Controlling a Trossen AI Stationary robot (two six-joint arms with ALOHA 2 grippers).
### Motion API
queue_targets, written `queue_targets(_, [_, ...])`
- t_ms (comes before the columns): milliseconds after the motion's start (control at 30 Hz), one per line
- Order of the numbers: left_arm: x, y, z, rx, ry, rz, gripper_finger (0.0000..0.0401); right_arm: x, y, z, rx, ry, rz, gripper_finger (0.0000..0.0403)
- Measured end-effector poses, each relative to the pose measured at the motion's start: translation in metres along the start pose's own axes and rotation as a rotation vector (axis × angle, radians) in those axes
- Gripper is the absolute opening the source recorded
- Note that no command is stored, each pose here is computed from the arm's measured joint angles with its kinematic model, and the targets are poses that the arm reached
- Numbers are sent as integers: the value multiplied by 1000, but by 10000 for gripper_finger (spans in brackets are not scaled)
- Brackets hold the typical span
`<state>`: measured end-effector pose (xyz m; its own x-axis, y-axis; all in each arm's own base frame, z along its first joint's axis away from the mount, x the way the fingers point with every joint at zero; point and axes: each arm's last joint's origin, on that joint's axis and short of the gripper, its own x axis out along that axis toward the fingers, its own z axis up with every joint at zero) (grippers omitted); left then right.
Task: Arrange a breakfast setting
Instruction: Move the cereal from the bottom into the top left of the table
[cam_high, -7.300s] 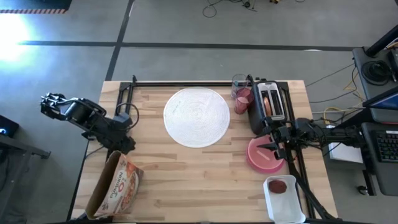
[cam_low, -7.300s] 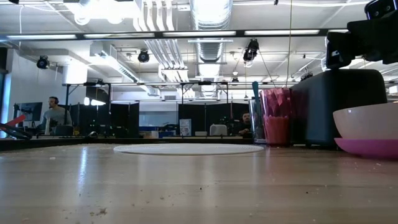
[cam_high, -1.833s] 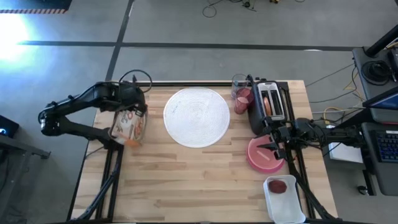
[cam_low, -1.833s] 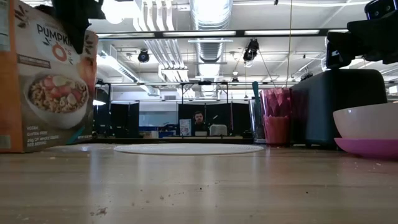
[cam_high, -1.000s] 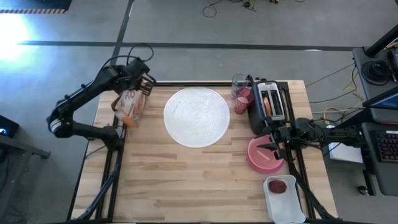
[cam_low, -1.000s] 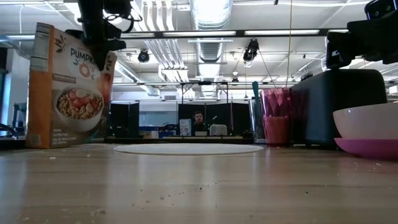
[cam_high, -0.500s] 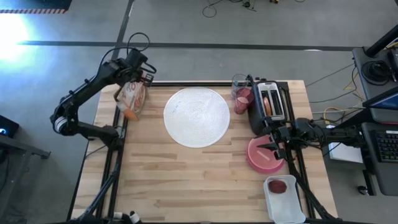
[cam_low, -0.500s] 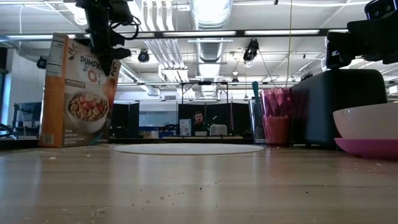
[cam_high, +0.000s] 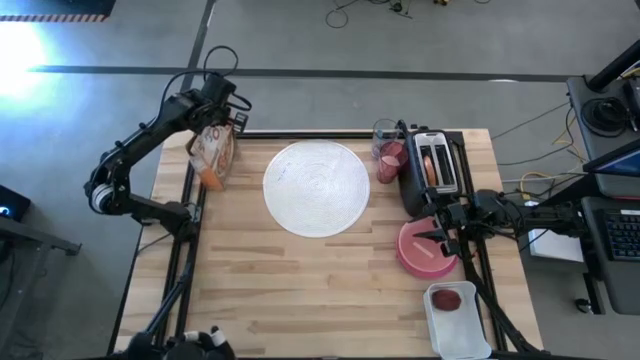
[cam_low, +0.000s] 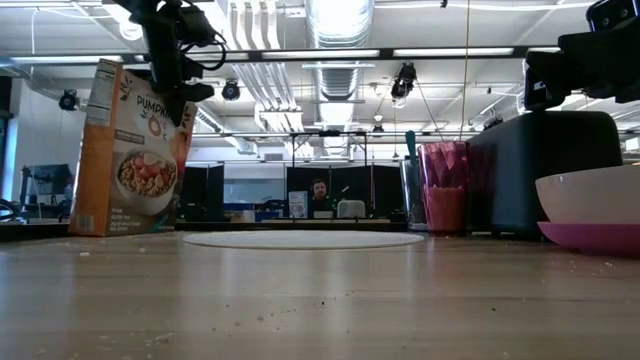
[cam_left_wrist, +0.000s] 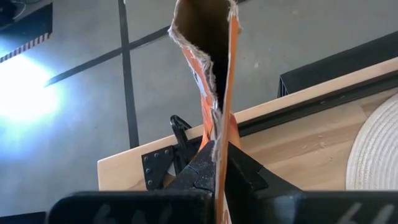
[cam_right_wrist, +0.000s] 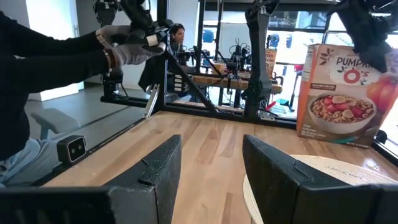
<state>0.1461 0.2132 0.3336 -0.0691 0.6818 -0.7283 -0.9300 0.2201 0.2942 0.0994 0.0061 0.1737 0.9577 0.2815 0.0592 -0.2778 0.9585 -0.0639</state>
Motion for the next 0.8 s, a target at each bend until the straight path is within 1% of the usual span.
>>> queue_targets(200, [0, 6, 1, -26, -13, 5, 0, 0, 0, 0, 0, 0, 0, 162])
queue_targets(400, [-1, 6, -1, -20, 6, -13, 0, 0, 0, 0, 0, 1, 0, 162])
queue_targets(500, [-1, 6, -1, -36, 10, -10, 3, 0, 0, 0, 0, 0, 0, 162])
queue_targets(567, [-1, 6, -2, -37, 10, 5, 14, 0, 0, 0, 0, 0, 0, 162])
queue_targets(633, [-1, 6, -2, -37, 12, 9, 34, 0, 0, 0, 0, 0, -1, 162])
queue_targets(800, [-5, 8, -3, -40, 8, -1, 101, 0, 0, 0, 0, 0, 0, 162])
